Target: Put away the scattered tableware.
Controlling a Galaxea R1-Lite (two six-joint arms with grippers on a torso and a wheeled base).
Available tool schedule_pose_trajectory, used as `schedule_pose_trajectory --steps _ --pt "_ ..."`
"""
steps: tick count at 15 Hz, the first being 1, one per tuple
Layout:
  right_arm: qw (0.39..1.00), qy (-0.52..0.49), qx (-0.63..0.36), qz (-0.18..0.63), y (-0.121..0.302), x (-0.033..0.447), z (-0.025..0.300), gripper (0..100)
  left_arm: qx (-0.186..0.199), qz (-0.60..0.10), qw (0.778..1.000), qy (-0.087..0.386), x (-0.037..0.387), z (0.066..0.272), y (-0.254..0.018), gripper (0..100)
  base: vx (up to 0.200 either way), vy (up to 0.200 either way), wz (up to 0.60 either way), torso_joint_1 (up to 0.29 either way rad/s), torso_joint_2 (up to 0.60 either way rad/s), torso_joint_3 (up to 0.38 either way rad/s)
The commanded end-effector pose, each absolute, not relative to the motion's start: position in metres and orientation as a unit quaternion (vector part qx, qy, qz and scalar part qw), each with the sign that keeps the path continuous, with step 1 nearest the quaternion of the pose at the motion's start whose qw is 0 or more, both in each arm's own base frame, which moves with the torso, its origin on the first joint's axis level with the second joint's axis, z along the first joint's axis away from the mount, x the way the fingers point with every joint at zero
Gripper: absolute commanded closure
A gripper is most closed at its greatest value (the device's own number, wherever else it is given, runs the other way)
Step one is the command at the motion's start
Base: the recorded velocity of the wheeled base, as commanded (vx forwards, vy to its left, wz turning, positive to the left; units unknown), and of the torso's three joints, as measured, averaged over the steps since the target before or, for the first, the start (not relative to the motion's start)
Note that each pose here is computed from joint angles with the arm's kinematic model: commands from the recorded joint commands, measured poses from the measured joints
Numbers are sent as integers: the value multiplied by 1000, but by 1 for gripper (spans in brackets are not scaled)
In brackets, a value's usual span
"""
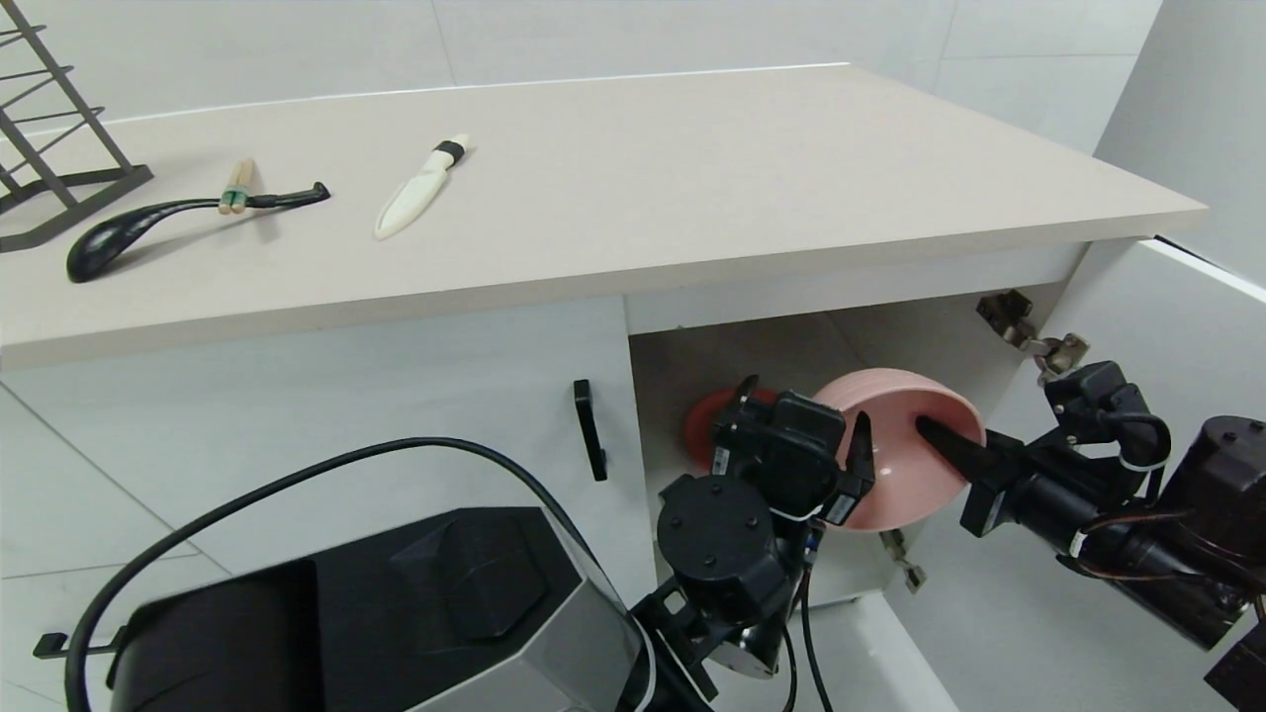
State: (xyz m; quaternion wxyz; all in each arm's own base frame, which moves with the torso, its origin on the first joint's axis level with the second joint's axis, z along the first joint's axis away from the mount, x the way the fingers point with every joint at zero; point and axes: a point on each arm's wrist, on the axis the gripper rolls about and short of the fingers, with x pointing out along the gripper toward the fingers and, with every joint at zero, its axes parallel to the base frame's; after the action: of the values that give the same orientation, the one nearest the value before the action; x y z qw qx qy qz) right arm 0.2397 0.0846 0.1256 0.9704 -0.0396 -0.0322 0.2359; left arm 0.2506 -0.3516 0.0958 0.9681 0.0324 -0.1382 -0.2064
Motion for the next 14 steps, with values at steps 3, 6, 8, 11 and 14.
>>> schedule_pose_trajectory --steps 3,6,8,11,14 --pt "976 -8 -42 214 76 249 113 100 5 -263 954 -143 218 128 -333 0 0 0 0 0 0 0" --pt "976 -2 -42 213 75 251 110 100 -13 -322 940 -117 195 136 -301 0 0 0 0 0 0 0" --pt "976 -2 -42 213 75 250 110 100 -42 -359 927 -102 189 142 -283 0 0 0 0 0 0 0" --pt "976 2 -43 213 75 248 109 100 -43 -420 904 -65 179 138 -245 0 0 0 0 0 0 0" --pt "976 5 -43 214 75 248 108 100 -22 -487 873 -30 166 132 -193 0 0 0 0 0 0 0"
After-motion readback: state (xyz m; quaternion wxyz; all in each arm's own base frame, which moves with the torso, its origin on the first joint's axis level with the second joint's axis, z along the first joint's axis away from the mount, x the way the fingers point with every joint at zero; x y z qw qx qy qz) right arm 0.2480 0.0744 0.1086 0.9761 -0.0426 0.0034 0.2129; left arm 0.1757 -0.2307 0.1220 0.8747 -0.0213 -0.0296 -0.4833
